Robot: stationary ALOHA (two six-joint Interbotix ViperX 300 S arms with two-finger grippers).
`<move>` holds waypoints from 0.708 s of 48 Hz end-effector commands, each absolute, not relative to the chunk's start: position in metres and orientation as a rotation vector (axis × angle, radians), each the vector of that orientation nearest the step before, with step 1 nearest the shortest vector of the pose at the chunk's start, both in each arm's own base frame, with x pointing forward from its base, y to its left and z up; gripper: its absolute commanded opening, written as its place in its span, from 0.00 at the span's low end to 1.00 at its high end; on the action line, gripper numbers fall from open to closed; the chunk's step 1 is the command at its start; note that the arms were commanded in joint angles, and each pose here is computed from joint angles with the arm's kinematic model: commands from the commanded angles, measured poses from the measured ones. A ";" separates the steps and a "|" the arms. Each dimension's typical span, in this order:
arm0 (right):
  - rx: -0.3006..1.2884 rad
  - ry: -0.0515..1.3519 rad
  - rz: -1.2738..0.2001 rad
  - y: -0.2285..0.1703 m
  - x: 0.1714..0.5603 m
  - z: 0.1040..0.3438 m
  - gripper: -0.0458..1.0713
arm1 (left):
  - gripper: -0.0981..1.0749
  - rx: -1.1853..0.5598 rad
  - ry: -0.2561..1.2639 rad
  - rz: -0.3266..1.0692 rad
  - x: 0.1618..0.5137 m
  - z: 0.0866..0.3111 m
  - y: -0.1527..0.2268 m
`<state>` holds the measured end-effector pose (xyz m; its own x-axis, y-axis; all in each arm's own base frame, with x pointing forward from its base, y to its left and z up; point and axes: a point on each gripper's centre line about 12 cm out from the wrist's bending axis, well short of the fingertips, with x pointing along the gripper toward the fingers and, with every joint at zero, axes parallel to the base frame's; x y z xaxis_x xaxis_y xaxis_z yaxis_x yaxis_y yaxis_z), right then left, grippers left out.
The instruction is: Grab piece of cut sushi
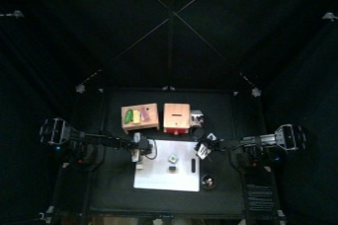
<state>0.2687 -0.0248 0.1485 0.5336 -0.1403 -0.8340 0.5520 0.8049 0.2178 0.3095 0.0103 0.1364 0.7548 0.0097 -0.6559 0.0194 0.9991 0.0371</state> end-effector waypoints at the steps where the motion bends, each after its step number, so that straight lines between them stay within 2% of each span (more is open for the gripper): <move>1: 0.501 0.886 -0.419 -0.024 0.275 0.159 0.63 | 0.72 0.051 0.635 -0.019 0.325 0.153 0.008; 13: 0.493 0.880 -0.415 -0.024 0.277 0.161 0.63 | 0.74 0.119 0.574 -0.076 0.363 0.153 0.003; 26: 0.489 0.892 -0.412 -0.021 0.275 0.161 0.63 | 0.91 0.168 0.589 -0.114 0.402 0.138 -0.002; 34: 0.486 0.898 -0.412 -0.021 0.273 0.159 0.63 | 0.94 0.193 0.576 -0.145 0.419 0.137 -0.013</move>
